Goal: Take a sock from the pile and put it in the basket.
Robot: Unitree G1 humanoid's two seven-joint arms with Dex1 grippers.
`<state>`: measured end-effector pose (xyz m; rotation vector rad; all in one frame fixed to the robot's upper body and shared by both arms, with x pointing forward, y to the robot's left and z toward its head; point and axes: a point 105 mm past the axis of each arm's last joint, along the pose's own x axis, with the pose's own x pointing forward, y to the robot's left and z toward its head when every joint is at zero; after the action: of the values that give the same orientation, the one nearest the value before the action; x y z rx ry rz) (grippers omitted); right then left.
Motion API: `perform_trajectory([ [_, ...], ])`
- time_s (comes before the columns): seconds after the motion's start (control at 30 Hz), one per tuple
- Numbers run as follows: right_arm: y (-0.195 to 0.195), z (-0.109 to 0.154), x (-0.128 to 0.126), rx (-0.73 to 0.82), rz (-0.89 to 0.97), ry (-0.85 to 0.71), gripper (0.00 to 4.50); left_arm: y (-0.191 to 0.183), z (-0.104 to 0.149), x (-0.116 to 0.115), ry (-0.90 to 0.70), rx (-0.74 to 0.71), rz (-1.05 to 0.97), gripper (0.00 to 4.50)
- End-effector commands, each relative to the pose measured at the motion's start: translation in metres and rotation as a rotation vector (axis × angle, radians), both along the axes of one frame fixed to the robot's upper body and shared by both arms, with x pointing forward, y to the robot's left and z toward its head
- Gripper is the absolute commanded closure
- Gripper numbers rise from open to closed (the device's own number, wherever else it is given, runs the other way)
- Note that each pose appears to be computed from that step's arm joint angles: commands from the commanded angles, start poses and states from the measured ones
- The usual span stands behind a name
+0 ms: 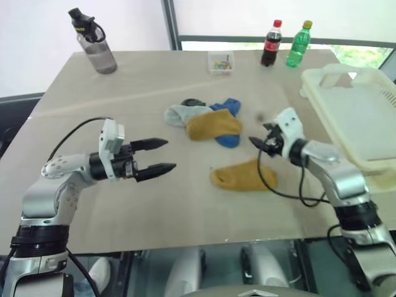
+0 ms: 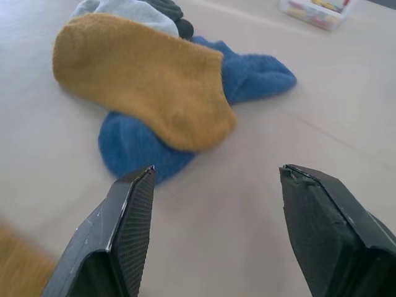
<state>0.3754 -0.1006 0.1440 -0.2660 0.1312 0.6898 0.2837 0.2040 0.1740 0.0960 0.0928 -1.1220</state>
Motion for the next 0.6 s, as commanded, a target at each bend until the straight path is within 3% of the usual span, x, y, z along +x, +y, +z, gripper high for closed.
perform_trajectory([
  [0.03,0.014,0.01,0.012,0.208,0.005,0.099,1.25,0.007,0.015,-0.006,-0.064,0.013,0.019,0.0],
  [0.13,0.02,0.02,0.022,0.43,-0.008,0.196,1.25,0.01,0.017,-0.007,-0.07,-0.001,0.044,0.0],
  [0.23,0.019,0.02,0.028,0.533,-0.041,0.266,1.25,0.009,0.016,-0.009,-0.071,-0.006,0.048,0.0],
  [0.6,0.031,-0.005,0.043,0.569,-0.112,0.412,1.25,0.005,0.015,-0.009,-0.07,-0.02,0.048,0.0],
])
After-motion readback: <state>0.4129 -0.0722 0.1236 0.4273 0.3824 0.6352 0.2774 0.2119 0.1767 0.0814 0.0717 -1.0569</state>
